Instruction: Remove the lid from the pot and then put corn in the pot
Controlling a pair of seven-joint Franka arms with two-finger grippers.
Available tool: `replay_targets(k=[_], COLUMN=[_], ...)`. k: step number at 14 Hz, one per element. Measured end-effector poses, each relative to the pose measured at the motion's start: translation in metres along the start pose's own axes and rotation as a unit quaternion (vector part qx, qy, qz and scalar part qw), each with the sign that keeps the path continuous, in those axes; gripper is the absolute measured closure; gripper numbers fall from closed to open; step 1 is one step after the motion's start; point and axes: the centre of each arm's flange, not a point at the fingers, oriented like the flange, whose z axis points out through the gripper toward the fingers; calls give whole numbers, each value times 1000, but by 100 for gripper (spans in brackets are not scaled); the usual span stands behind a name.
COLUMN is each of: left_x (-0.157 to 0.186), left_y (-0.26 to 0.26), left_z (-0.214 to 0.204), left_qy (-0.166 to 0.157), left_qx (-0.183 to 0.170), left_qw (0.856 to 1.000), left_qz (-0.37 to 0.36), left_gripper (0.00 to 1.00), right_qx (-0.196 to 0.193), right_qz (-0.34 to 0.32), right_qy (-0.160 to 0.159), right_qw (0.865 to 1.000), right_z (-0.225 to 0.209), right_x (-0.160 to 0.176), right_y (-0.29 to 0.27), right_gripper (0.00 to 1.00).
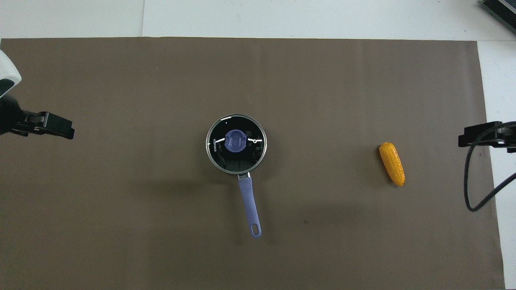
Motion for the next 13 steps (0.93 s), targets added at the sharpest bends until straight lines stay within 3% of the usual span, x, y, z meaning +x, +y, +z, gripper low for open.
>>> replay_targets(k=[13], left_x=[-1], left_y=[2], left_z=[0], left_qy=[-1], left_qx=[0], left_qw=[1000], left_qz=[3], left_gripper=[0], right_qx=[1], right_qz=[-26], right_qy=[-5], right_qw=[1000], right_z=[-14], right_x=[-10], right_y=[11], right_gripper=[0])
